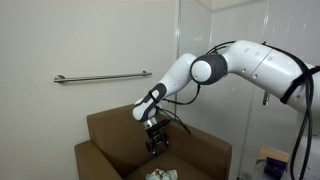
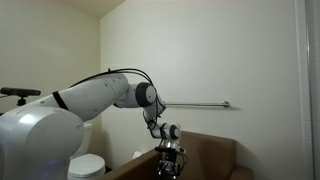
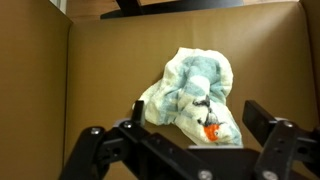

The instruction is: Use the towel to wipe the seat of the sofa.

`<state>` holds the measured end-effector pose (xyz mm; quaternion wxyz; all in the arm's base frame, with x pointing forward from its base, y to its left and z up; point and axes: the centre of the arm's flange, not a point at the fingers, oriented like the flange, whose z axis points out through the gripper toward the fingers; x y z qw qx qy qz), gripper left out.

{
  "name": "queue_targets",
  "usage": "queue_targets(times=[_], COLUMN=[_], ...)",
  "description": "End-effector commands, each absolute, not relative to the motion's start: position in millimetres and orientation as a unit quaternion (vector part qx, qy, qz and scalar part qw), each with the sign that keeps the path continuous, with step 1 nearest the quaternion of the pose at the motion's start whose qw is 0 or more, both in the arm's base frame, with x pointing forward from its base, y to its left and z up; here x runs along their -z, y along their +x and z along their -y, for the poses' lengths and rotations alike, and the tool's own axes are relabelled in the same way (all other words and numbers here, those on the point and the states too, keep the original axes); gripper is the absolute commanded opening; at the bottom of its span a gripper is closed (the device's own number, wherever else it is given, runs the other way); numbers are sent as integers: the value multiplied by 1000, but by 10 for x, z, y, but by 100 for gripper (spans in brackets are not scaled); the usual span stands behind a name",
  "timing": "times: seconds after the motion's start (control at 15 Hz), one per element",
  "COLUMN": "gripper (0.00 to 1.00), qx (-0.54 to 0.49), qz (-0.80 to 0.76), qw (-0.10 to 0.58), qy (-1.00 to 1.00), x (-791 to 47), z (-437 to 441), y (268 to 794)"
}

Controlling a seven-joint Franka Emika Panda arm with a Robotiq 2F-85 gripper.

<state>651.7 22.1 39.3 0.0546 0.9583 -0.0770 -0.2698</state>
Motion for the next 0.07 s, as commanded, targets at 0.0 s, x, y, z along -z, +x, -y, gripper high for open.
queue_targets(times=[0.0], gripper=[100], qx=[270], qz=[77], qw=[55], qy=[958], x=[-393], z=[-221], y=[6517])
